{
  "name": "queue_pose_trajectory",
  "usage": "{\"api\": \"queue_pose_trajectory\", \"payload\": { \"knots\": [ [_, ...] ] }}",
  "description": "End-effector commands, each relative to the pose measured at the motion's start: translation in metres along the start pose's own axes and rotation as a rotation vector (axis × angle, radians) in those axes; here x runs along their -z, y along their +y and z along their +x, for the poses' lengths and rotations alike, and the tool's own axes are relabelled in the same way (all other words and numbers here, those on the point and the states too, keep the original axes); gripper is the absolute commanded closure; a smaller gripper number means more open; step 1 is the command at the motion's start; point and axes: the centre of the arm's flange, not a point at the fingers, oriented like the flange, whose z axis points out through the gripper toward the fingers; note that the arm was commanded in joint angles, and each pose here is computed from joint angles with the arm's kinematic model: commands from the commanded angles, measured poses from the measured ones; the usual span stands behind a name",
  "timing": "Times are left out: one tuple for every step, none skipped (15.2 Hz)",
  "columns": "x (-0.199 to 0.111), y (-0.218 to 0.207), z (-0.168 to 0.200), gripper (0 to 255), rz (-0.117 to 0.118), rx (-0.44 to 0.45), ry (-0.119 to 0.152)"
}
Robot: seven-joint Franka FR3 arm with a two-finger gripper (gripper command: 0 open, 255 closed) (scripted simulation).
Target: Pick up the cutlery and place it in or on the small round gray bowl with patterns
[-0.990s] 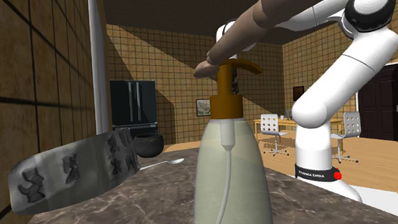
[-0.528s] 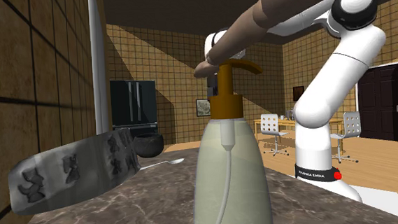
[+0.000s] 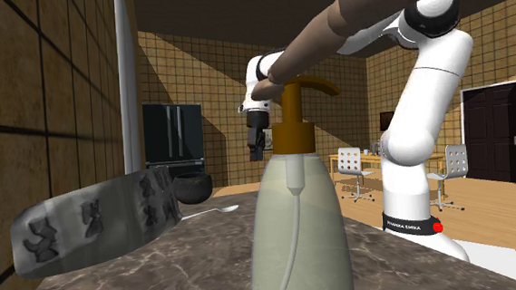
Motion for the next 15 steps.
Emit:
{"api": "queue_pose_trajectory", "payload": {
  "knots": [
    [-0.015,-0.015,0.013,0,0.012,0.05,0.015],
    [-0.021,-0.022,0.021,0,0.018,0.074,0.022],
    [-0.028,-0.029,0.028,0,0.024,0.099,0.028],
    [-0.034,-0.037,0.035,0,0.03,0.123,0.035],
    [-0.04,-0.045,0.041,0,0.035,0.147,0.041],
    [-0.046,-0.053,0.048,0,0.041,0.171,0.048],
    [-0.052,-0.061,0.054,0,0.047,0.196,0.055],
    [-0.058,-0.069,0.06,0,0.053,0.22,0.061],
    [-0.064,-0.078,0.067,0,0.059,0.244,0.068],
    [-0.07,-0.086,0.072,0,0.065,0.269,0.074],
    [-0.076,-0.095,0.078,0,0.071,0.293,0.081],
    [-0.081,-0.104,0.084,0,0.077,0.317,0.087],
    [-0.087,-0.114,0.089,0,0.082,0.342,0.094],
    [-0.092,-0.123,0.094,0,0.088,0.366,0.101],
    [-0.098,-0.133,0.099,0,0.094,0.39,0.107]
  ]
}}
